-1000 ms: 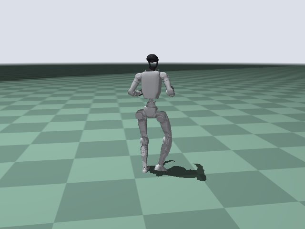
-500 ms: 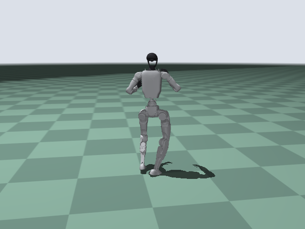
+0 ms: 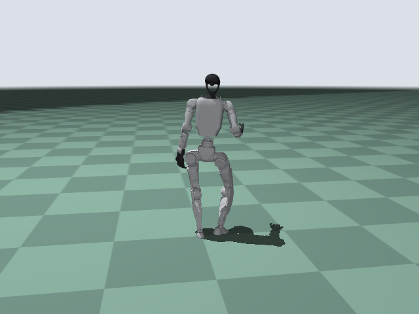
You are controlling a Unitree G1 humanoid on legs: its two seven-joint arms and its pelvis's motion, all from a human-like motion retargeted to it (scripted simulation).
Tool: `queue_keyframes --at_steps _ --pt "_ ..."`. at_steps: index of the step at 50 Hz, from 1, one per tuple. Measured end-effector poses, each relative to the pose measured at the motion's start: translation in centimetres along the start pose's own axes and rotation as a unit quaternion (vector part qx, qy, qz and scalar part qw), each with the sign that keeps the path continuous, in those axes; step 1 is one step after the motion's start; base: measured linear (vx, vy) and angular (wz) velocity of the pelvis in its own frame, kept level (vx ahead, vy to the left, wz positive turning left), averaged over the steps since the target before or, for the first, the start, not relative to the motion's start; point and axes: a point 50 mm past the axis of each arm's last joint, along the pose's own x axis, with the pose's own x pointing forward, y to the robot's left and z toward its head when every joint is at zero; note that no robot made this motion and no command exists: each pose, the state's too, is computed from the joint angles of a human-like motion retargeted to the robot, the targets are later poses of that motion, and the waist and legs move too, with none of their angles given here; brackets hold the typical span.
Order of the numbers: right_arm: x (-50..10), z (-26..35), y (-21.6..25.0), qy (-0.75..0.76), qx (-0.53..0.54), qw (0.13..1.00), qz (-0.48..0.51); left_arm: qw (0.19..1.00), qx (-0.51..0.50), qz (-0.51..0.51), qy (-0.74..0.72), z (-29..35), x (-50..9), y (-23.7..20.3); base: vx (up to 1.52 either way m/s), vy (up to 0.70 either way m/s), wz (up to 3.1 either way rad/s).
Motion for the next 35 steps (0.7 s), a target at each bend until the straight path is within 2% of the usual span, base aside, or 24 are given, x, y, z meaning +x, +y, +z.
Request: queue_keyframes --at_steps 5,8,10,12,14,17,20,23,25,30,35 --pt "3.7 1.2 3.7 -0.049 -0.019 0.995 0.085 0.983 0.051 -0.114 -0.133 8.3 1.8 -7.0 -0.03 -0.13 0.18" --pt "5.3 3.6 7.4 -0.112 -0.025 0.980 0.164 0.909 0.086 -0.295 -0.282 15.3 -1.2 -15.7 0.04 -0.21 0.29" --pt "5.8 5.1 10.1 -0.150 -0.024 0.963 0.221 0.812 0.117 -0.436 -0.369 18.4 -6.5 -21.9 0.05 -0.24 0.23" --pt "5.7 5.7 12.5 -0.164 -0.027 0.945 0.281 0.700 0.148 -0.562 -0.416 18.9 -12.1 -26.6 0.05 -0.25 0.11" --pt "5.6 5.9 15.1 -0.166 -0.034 0.920 0.353 0.590 0.184 -0.661 -0.426 17.7 -17.3 -29.6 0.06 -0.25 -0.05" --pt "4.8 5.1 19.3 -0.133 -0.066 0.858 0.492 0.466 0.256 -0.758 -0.377 14.1 -21.7 -31.5 0.10 -0.25 -0.26" --pt "3.7 3.7 23.4 -0.090 -0.144 0.739 0.652 0.390 0.369 -0.785 -0.310 10.8 -22.6 -31.2 0.18 -0.23 -0.85" --pt "2.7 2.5 25.8 -0.070 -0.212 0.621 0.751 0.381 0.456 -0.762 -0.257 9.7 -21.1 -29.6 0.29 -0.21 -0.92" --pt "2.2 2.0 26.2 -0.064 -0.229 0.589 0.772 0.405 0.468 -0.748 -0.238 9.9 -20.2 -28.2 0.39 -0.18 -0.68" --pt "2.9 1.1 24.5 -0.040 -0.258 0.624 0.736 0.528 0.423 -0.688 -0.263 11.9 -17.5 -25.0 0.50 -0.14 -0.42" --pt "4.9 -0.7 20.1 0.028 -0.303 0.696 0.650 0.663 0.369 -0.576 -0.304 14.5 -13.4 -21.0 0.58 -0.07 -0.34"
